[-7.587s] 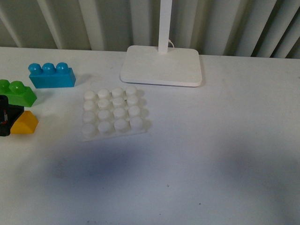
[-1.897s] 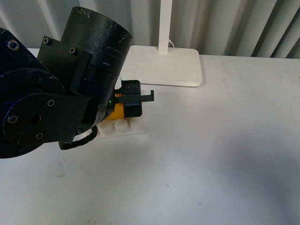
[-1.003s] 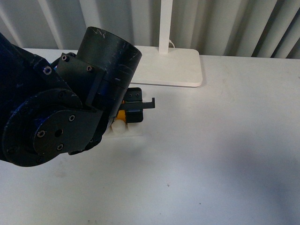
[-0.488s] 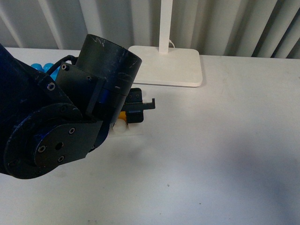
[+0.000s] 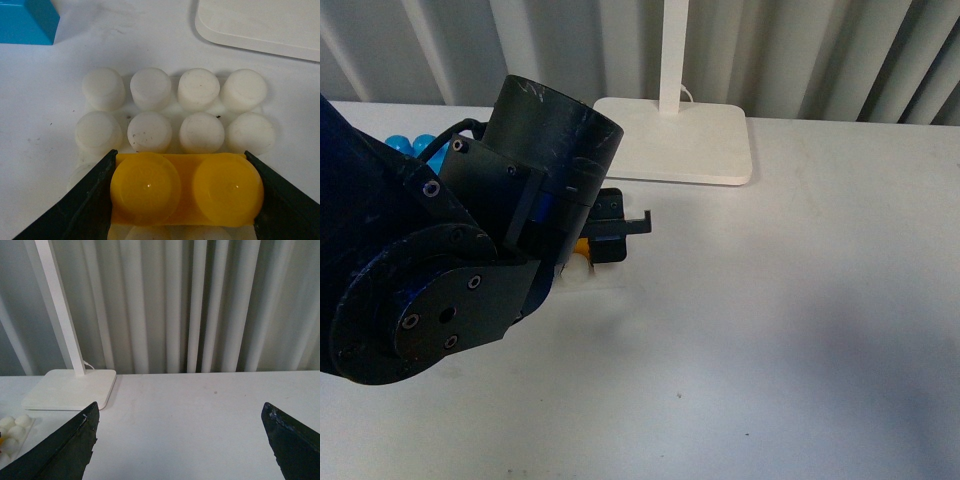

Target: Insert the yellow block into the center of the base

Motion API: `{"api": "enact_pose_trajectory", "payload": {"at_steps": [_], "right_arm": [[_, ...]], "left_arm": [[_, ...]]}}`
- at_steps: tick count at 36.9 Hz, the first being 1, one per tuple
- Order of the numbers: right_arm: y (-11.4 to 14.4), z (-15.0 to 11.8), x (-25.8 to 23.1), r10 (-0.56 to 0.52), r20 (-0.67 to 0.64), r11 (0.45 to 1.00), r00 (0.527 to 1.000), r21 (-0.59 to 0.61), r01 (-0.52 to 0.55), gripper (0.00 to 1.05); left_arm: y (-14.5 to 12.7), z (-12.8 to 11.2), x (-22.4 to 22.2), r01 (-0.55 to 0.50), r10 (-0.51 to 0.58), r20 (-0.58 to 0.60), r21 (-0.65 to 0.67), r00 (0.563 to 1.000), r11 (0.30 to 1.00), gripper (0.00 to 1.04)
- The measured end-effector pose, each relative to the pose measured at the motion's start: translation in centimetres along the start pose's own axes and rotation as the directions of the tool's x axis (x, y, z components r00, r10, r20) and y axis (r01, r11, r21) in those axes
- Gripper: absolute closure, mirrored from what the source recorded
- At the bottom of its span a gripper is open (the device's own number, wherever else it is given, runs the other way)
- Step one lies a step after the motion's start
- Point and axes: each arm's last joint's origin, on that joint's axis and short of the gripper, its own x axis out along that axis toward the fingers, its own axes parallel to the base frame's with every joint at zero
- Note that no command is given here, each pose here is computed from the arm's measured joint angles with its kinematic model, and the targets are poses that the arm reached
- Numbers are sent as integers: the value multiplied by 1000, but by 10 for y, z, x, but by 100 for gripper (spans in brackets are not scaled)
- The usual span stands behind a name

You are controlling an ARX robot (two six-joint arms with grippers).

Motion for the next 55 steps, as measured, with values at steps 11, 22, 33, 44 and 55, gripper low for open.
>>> {"api": "enact_pose_trajectory", "payload": {"at_steps": [11, 22, 33, 44, 55], "right_arm": [[0, 0, 0, 0, 0, 1000, 1000, 0, 0, 9], [0, 0, 0, 0, 0, 1000, 1000, 0, 0, 9], [0, 0, 0, 0, 0, 1000, 1000, 0, 0, 9], [0, 0, 0, 0, 0, 1000, 1000, 0, 0, 9], [0, 0, 0, 0, 0, 1000, 1000, 0, 0, 9]], "left_arm": [[4, 8, -7, 54, -55, -10, -24, 998, 998, 5], [26, 36, -41, 74, -69, 56, -94, 996, 993, 6], [94, 73, -111, 146, -109, 204, -180, 973, 973, 6], [169, 59, -200, 79, -74, 628, 21, 775, 997, 52], [182, 30, -214, 49, -80, 627, 67, 775, 997, 101]]}}
